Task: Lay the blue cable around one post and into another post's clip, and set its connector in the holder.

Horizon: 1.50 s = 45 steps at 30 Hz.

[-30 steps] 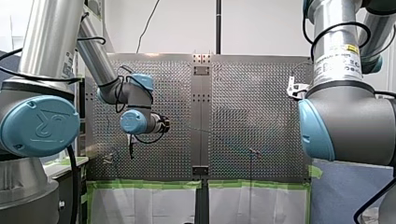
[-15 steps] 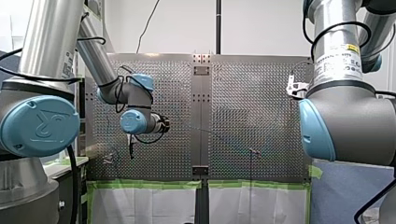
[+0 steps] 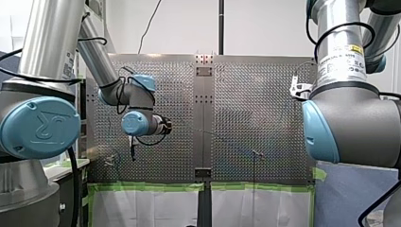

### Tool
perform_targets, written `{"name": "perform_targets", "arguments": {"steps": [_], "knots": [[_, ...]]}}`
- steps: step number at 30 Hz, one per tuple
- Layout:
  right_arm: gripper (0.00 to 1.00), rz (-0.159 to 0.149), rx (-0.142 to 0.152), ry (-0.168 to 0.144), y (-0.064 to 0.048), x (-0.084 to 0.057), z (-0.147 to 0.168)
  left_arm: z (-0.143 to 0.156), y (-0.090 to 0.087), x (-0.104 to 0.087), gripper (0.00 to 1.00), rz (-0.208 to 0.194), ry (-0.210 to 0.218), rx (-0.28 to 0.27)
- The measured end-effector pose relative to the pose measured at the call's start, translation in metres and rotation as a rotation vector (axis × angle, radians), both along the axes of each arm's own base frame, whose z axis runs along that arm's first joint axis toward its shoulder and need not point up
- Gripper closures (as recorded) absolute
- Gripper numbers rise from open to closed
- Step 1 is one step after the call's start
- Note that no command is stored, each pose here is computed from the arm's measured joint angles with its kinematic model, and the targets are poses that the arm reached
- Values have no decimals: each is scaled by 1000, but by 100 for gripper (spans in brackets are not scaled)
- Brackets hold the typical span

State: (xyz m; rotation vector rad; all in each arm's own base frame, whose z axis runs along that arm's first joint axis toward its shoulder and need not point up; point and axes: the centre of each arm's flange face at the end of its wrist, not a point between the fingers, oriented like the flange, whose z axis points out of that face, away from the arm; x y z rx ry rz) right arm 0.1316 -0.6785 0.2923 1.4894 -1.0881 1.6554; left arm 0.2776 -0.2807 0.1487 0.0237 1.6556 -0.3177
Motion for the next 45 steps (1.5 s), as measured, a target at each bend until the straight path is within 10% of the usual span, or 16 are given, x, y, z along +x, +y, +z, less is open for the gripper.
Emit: {"name": "perform_targets", "arguments": {"steps": [16, 24, 36, 45], "knots": [[100, -25, 26, 21, 4, 6, -4, 0, 1, 1, 0, 3, -1, 7], [36, -25, 24, 21, 4, 6, -3, 0, 3, 3, 0, 9, -2, 11], [2, -25, 23, 21, 4, 6, -3, 0, 5, 5, 0, 17, -3, 12], [2, -25, 24, 21, 4, 6, -3, 0, 6, 6, 0, 20, -3, 15]]}}
